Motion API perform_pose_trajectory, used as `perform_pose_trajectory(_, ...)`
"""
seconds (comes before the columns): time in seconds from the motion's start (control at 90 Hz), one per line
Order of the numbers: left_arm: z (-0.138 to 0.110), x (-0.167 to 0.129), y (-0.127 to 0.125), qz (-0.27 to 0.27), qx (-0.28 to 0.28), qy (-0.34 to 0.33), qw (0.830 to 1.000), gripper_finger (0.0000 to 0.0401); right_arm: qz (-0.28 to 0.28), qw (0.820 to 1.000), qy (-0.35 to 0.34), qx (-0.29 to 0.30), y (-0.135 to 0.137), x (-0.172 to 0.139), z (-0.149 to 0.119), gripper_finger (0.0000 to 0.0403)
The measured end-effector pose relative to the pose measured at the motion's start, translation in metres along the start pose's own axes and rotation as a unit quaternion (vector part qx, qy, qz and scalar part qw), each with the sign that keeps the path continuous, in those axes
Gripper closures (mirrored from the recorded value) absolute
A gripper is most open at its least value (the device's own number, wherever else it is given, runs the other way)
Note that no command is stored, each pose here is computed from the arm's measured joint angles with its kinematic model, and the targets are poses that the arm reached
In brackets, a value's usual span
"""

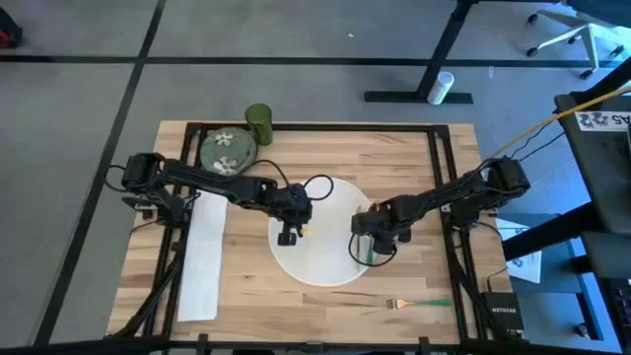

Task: Set table place
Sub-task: Put the green spoon on the white table mat to the right of the gold table knife

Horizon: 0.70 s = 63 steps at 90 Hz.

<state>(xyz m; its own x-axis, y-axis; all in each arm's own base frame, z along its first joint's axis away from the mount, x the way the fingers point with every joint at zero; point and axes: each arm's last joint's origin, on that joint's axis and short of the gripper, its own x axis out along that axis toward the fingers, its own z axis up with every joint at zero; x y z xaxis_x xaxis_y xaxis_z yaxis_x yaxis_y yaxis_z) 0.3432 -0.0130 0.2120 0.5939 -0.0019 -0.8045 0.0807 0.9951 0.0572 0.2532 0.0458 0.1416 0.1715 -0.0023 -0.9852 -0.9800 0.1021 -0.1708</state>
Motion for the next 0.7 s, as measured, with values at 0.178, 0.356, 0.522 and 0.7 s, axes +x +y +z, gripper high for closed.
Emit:
perform_pose_trajectory(0.178, 0.000, 0.000, 0.000, 0.000, 0.000, 0.000, 1.000, 0.0401, -0.001, 1.000, 0.012, -0.002, 0.000, 0.000, -0.001, 0.0402)
perform_pose_trajectory(0.356, 0.000, 0.000, 0.000, 0.000, 0.000, 0.000, 1.000, 0.0401, -0.006, 1.000, 0.013, -0.015, -0.001, 0.000, 0.000, 0.0402)
perform_pose_trajectory(0.522, 0.000, 0.000, 0.000, 0.000, 0.000, 0.001, 1.000, 0.0401, -0.019, 1.000, 0.009, -0.014, -0.005, -0.002, 0.001, 0.0402)
perform_pose_trajectory(0.7, 0.000, 0.000, 0.000, 0.000, 0.000, 0.001, 1.000, 0.0401, -0.032, 0.999, 0.002, -0.013, -0.012, -0.008, 0.003, 0.0402)
